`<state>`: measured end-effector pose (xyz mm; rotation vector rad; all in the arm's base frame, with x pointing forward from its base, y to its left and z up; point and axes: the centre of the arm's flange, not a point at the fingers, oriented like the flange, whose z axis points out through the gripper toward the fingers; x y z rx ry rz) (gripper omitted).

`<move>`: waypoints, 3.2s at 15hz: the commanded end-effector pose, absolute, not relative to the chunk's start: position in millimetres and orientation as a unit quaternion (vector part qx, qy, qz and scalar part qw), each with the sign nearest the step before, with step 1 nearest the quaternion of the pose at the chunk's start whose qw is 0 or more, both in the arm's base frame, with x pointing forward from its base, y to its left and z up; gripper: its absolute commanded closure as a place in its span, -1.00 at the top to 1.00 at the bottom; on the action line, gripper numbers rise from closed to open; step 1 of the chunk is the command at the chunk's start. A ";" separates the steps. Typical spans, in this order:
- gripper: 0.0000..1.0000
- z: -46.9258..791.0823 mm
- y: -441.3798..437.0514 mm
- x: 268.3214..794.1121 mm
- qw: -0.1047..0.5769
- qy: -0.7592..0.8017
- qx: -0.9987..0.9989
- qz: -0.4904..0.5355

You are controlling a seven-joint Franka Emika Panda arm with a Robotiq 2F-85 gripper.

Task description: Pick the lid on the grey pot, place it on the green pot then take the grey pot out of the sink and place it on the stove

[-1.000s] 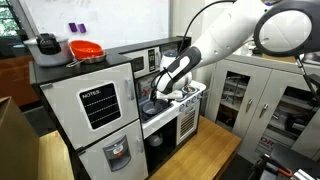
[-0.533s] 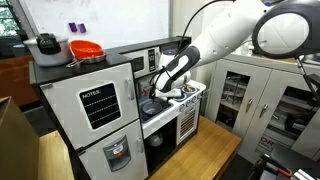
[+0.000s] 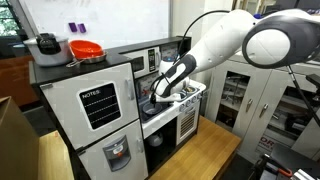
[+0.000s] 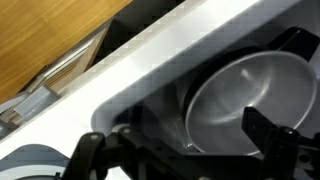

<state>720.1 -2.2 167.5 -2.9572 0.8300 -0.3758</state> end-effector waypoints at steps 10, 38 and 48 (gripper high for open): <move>-0.76 164.9 -4.9 734.6 0.034 0.278 -0.956 -0.086; -0.98 269.7 -118.1 614.5 -0.007 0.390 -0.921 0.000; -0.98 264.0 -195.4 608.7 -0.049 0.549 -0.834 -0.037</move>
